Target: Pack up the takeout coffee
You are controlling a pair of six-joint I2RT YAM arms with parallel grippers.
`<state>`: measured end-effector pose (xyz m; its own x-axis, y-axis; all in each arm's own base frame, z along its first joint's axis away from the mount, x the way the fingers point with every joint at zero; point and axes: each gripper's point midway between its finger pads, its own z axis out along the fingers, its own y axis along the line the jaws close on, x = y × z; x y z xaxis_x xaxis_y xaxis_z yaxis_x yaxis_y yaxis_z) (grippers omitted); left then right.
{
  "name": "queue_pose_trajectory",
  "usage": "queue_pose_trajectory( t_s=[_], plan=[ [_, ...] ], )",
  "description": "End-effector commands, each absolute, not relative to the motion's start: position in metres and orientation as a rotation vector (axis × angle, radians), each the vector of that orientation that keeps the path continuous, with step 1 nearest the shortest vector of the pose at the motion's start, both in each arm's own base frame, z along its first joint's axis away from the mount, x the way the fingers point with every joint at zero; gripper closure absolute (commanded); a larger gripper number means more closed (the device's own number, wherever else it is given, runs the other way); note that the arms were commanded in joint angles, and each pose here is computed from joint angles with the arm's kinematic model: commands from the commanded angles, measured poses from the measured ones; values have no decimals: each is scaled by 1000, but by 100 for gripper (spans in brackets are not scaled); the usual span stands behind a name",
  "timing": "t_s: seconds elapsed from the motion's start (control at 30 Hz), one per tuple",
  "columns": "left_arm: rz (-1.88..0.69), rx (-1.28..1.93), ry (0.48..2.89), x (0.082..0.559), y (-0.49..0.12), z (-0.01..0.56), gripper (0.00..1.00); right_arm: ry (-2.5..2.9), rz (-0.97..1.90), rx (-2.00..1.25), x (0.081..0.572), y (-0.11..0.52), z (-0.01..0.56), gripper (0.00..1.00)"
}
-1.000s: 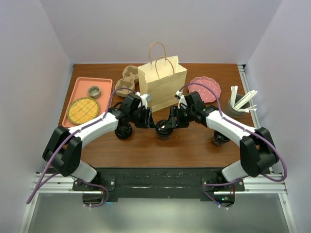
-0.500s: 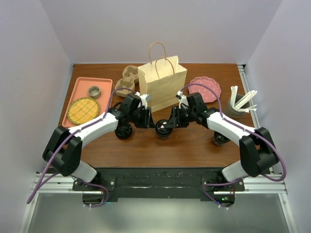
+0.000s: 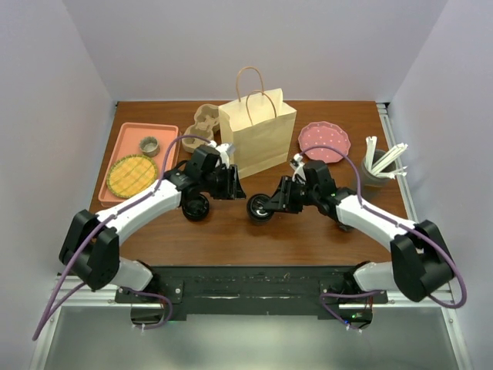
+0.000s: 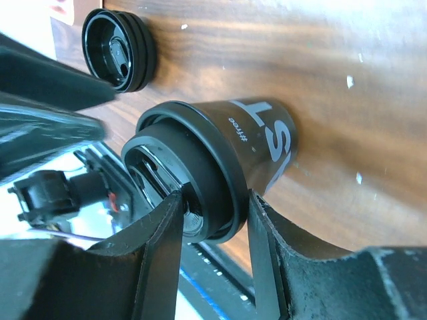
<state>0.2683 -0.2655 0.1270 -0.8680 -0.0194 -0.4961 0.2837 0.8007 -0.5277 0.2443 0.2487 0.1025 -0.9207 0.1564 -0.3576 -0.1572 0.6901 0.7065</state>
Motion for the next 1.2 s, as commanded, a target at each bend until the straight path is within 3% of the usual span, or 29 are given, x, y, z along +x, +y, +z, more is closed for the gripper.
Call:
queue_pose_trajectory(
  t_s=[0.0, 0.27, 0.63, 0.87, 1.17],
  plan=[
    [-1015, 203, 2372, 268, -284, 165, 53, 2556, 1033, 266, 233, 234, 81, 70],
    [-1101, 304, 2378, 253, -309, 154, 49, 2524, 1053, 319, 241, 238, 91, 69],
    [-943, 313, 2469, 264, -301, 113, 50, 2488, 1059, 376, 256, 243, 106, 69],
    [-844, 303, 2507, 270, -293, 96, 59, 2485, 1085, 302, 255, 247, 119, 60],
    [-789, 305, 2558, 269, -288, 81, 61, 2449, 990, 210, 263, 238, 149, 40]
  ],
)
